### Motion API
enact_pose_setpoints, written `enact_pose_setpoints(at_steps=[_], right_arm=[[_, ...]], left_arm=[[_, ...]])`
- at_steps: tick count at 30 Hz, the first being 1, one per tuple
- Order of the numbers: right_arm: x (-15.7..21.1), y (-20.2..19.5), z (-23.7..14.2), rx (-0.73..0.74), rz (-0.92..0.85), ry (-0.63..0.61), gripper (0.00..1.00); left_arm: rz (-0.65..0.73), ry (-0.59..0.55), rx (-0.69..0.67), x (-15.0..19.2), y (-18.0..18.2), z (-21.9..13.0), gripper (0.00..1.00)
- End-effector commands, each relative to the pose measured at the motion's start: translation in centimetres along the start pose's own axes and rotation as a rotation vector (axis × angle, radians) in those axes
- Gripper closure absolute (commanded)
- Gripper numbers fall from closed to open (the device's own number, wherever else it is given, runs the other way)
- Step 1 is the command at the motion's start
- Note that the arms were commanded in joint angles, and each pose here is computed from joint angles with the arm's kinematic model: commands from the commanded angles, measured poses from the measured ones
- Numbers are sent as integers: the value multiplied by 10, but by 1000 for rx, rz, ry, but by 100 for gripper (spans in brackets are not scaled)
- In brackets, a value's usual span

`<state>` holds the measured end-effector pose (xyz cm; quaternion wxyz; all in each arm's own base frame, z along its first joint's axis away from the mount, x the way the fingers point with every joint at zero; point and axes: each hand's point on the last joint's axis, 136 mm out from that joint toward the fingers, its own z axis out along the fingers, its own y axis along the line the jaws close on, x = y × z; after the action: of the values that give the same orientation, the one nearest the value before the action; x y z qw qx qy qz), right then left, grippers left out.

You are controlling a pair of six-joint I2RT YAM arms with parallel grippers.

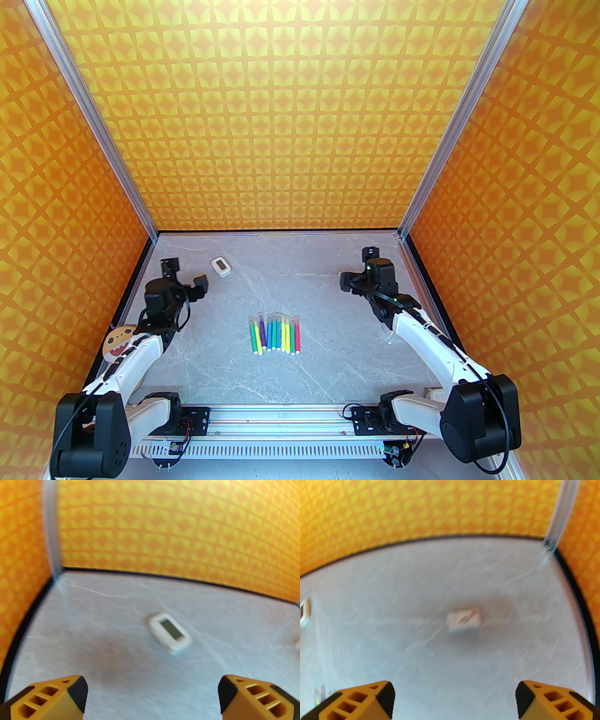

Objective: Open the pen caps

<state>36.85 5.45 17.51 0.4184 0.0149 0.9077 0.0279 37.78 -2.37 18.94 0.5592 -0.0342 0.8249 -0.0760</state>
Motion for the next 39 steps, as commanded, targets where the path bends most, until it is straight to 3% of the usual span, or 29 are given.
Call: enact_pose_setpoints(at_steps=[1, 7, 13, 27, 39], right_arm=[[47, 20, -5, -65, 17, 228, 13], [75, 53, -12, -149, -8, 352, 19], [102, 89, -15, -201, -71, 429, 23], [143, 153, -9, -274, -111, 506, 40], [175, 180, -6, -288, -142, 575, 50]], left_arm=[[-32, 152, -18, 24, -9, -8, 4], [-18, 287, 6, 40, -27, -19, 3], [-10, 337, 38, 46, -43, -25, 2], [-21, 369, 43, 54, -46, -28, 1], [-6, 378, 43, 58, -45, -28, 1]])
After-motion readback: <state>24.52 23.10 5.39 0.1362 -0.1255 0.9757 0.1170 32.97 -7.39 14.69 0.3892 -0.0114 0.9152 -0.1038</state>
